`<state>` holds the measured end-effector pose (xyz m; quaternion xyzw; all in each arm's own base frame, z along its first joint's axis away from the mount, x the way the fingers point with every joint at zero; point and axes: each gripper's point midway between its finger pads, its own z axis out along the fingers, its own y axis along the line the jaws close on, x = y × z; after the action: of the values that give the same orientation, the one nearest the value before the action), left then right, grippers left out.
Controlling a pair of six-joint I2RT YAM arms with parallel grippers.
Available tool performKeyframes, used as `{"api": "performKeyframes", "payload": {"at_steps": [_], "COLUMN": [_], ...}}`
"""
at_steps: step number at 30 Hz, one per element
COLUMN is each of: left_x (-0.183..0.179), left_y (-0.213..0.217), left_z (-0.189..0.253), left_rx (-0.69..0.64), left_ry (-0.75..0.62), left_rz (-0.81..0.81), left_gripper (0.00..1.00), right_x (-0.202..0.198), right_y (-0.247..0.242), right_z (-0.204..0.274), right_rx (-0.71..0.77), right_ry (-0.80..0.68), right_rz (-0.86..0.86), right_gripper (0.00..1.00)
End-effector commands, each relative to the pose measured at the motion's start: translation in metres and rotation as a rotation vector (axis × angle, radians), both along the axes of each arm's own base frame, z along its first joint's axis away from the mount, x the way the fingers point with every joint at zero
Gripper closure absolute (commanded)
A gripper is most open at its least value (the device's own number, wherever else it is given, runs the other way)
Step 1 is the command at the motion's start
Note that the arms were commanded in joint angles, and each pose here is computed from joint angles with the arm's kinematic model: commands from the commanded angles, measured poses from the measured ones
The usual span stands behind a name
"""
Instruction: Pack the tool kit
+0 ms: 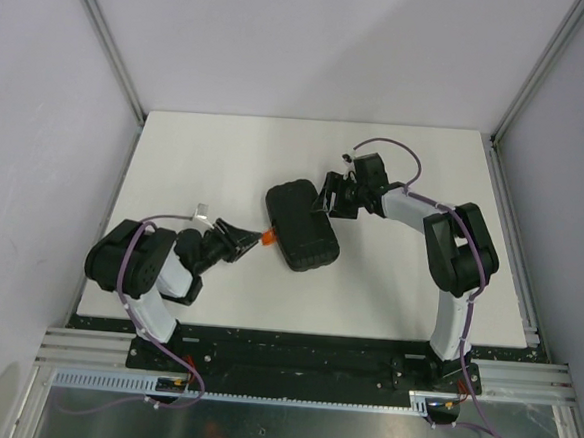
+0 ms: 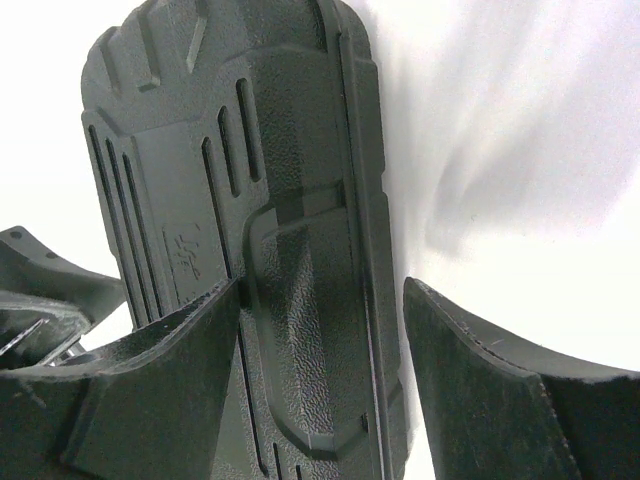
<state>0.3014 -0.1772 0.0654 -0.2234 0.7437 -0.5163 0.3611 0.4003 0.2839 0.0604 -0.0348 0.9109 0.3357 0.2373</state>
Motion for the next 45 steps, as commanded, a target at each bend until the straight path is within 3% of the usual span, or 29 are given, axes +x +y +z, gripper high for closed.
{"api": "performKeyframes", "payload": {"at_steps": [1, 12, 18, 30, 34, 38, 39, 42, 45], "left_x": [0.005, 0.022, 0.024, 0.029, 0.031, 0.035, 0.035, 0.034, 0.033], "left_y": [0.019, 0.022, 0.022, -0.013, -0.018, -0.020, -0.020, -0.021, -0.022], "left_z": [-0.013, -0.041, -0.062, -0.047, -0.029, -0.016, -0.015, -0.019, -0.025], "left_rx": [0.076, 0.125, 0.156, 0.124, 0.108, 0.093, 0.093, 0.093, 0.088], "left_ry": [0.010, 0.093, 0.171, 0.109, 0.054, 0.012, 0.011, 0.022, 0.039], "left_rz": [0.097, 0.119, 0.120, -0.049, -0.063, -0.062, -0.059, -0.058, -0.065], "left_gripper": [0.62, 0.98, 1.00, 1.00, 0.94, 0.56, 0.50, 0.45, 0.46], "right_x": [-0.024, -0.026, -0.027, -0.027, -0.027, -0.029, -0.029, -0.030, -0.031], "right_y": [-0.023, -0.023, -0.024, -0.023, -0.022, -0.022, -0.022, -0.022, -0.023], "right_z": [-0.056, -0.060, -0.064, -0.068, -0.068, -0.069, -0.070, -0.069, -0.070], "right_rx": [-0.155, -0.155, -0.160, -0.156, -0.154, -0.157, -0.159, -0.160, -0.163], "right_ry": [0.130, 0.147, 0.158, 0.168, 0.167, 0.171, 0.172, 0.172, 0.173], "right_rz": [-0.009, -0.011, -0.015, -0.020, -0.016, -0.011, -0.009, -0.007, -0.003], "right_gripper": [0.31, 0.32, 0.33, 0.33, 0.34, 0.34, 0.34, 0.34, 0.34]}}
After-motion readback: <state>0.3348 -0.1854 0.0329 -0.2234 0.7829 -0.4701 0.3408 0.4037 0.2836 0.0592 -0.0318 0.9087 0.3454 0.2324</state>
